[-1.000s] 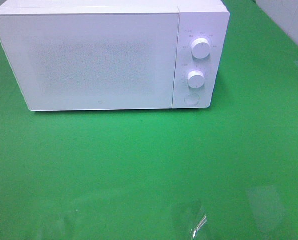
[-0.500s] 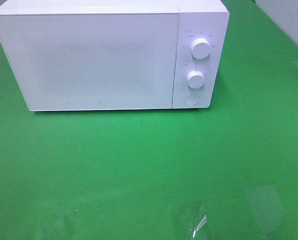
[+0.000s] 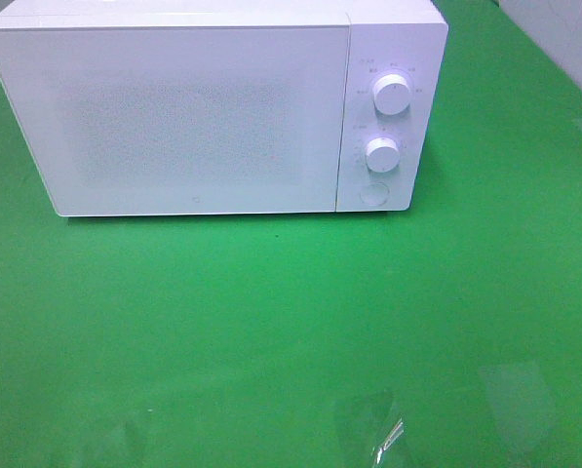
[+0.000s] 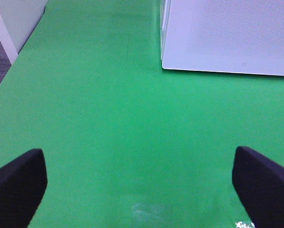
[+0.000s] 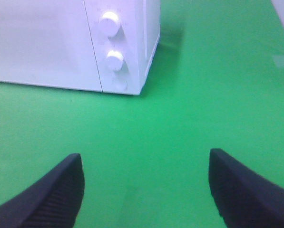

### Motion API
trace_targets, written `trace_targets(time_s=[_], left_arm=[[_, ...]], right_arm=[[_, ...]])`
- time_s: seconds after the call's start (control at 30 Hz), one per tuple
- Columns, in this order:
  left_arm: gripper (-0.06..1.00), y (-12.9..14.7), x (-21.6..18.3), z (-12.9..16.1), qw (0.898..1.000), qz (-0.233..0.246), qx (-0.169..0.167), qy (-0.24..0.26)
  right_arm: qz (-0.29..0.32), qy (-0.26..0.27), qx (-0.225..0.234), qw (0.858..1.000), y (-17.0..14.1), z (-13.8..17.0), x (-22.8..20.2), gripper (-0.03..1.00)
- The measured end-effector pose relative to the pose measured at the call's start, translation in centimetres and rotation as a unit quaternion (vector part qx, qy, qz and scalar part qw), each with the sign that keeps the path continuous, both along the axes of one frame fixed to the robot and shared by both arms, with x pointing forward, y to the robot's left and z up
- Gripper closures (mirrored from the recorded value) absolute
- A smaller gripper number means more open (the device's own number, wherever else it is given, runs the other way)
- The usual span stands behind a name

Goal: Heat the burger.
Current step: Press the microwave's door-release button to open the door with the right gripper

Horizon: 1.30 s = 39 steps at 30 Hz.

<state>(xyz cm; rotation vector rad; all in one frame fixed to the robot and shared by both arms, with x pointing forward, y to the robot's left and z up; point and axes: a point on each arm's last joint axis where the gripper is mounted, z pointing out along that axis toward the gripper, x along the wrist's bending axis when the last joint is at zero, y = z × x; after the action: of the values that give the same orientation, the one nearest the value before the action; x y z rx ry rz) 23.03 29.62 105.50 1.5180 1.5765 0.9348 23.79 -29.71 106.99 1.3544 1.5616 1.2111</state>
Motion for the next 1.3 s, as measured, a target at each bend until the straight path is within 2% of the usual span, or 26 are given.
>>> trace_targets(time_s=[0.17, 0.3, 0.77, 1.07, 1.3], left_arm=[[-0.03, 0.0, 0.0, 0.0, 1.000, 0.000, 0.000, 0.000], [-0.03, 0.0, 0.0, 0.0, 1.000, 0.000, 0.000, 0.000], [-0.03, 0.0, 0.0, 0.0, 1.000, 0.000, 0.000, 0.000], [-0.03, 0.0, 0.0, 0.0, 1.000, 0.000, 0.000, 0.000], [-0.03, 0.0, 0.0, 0.0, 1.000, 0.000, 0.000, 0.000]], right_arm=[[-0.001, -0.018, 0.005, 1.000, 0.2, 0.7, 0.9, 0.26], [-0.003, -0.020, 0.006, 1.000, 0.7, 1.6, 4.2, 0.26], [-0.007, -0.017, 0.008, 1.000, 1.9, 1.3, 10.9, 0.26], [-0.010, -0.015, 0.007, 1.000, 2.8, -0.1, 16.2, 0.26], [-0.011, -0.008, 0.006, 1.000, 3.1, -1.2, 18.3, 0.26]])
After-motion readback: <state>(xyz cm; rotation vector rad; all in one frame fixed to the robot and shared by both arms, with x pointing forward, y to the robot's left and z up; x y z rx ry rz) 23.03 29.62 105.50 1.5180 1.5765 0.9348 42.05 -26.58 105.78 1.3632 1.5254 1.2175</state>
